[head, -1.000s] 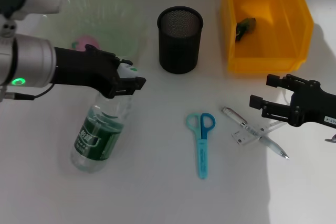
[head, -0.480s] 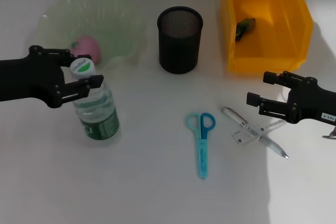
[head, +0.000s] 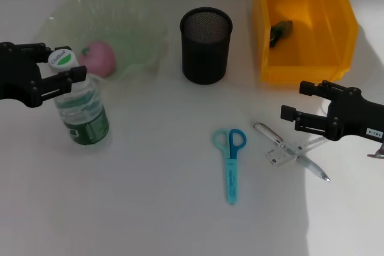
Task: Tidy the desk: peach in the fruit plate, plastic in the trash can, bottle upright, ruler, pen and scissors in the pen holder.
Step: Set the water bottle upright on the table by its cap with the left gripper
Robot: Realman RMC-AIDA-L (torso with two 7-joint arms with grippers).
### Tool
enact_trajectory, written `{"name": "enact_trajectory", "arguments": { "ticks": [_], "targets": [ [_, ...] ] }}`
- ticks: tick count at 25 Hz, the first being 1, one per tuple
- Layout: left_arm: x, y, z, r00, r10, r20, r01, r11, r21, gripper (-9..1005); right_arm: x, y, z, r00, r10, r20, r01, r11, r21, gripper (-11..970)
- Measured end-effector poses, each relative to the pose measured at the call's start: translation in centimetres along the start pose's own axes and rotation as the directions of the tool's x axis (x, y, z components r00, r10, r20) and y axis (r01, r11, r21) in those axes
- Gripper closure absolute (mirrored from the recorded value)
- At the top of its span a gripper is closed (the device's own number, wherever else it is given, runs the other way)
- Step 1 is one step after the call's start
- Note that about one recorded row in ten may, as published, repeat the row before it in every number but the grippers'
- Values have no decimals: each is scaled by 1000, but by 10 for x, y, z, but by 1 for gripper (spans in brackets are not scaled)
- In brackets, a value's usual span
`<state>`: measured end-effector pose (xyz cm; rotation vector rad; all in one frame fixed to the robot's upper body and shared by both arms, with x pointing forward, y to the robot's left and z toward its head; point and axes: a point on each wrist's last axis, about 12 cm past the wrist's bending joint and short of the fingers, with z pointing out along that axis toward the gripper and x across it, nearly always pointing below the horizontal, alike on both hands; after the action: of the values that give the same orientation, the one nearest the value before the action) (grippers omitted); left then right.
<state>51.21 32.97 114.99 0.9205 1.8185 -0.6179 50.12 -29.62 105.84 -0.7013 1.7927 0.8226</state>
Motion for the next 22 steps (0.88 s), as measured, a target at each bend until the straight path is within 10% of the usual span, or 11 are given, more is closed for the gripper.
{"name": "enact_trajectory", "arguments": {
  "ticks": [22],
  "targets": [
    [9, 15, 8, 999, 29, 33, -27, 998, -65, 545, 0, 0, 0, 1000, 10, 0, -10, 1000, -3, 163]
  ]
}}
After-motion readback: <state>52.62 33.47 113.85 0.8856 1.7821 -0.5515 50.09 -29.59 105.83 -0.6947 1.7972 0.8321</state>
